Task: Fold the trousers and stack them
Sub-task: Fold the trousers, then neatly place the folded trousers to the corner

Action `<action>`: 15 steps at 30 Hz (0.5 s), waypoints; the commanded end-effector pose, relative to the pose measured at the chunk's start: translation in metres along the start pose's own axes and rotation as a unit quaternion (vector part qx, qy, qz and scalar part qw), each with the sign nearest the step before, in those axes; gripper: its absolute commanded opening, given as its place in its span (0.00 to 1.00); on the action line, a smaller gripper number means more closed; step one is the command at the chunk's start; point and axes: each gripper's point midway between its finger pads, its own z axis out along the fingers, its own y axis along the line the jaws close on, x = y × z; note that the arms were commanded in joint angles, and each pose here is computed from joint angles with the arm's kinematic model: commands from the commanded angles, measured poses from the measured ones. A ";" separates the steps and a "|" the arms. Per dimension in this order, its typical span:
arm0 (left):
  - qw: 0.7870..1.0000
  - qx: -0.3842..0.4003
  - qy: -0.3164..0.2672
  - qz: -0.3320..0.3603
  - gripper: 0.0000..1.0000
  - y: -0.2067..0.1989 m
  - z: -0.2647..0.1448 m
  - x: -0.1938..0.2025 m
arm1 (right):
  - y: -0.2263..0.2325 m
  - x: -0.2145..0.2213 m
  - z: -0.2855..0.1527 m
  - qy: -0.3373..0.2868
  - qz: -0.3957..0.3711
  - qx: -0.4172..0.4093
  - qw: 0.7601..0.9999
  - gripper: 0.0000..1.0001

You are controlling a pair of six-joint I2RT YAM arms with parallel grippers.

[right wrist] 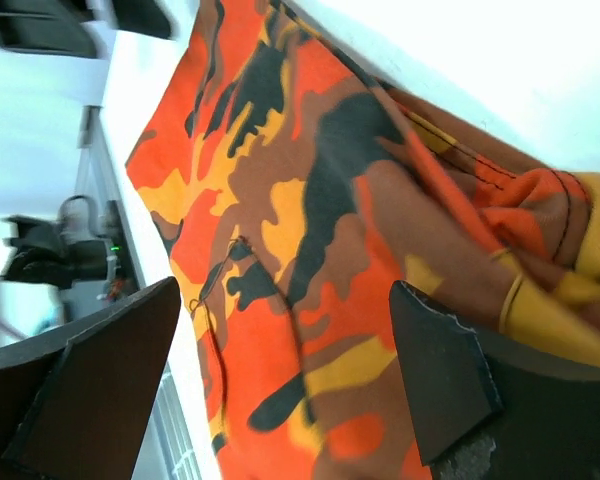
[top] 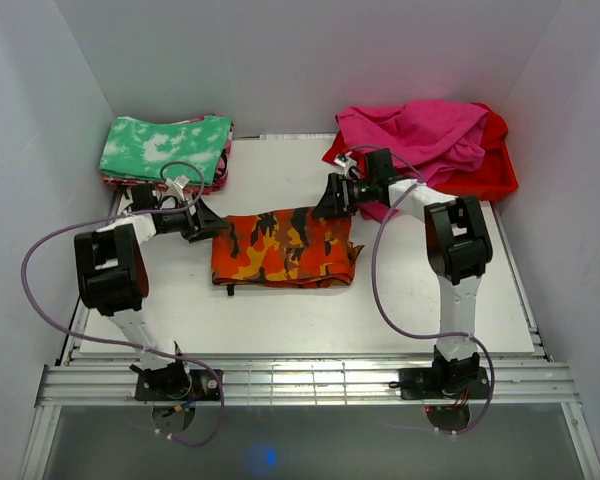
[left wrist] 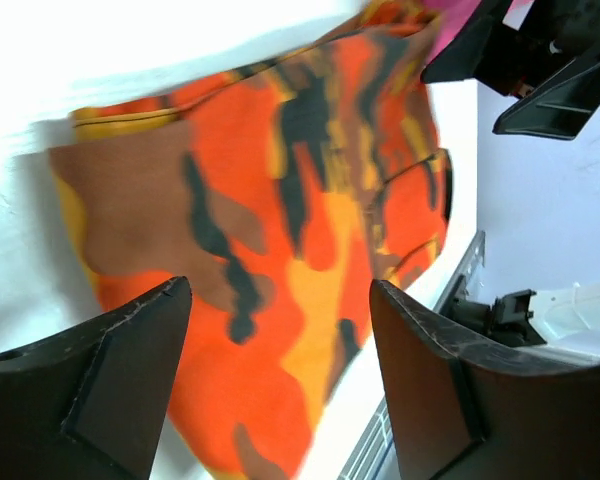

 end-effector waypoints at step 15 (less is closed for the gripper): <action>0.991 -0.056 -0.116 -0.041 0.87 -0.053 -0.107 0.013 | 0.145 0.057 0.095 0.099 -0.549 0.242 0.794 0.90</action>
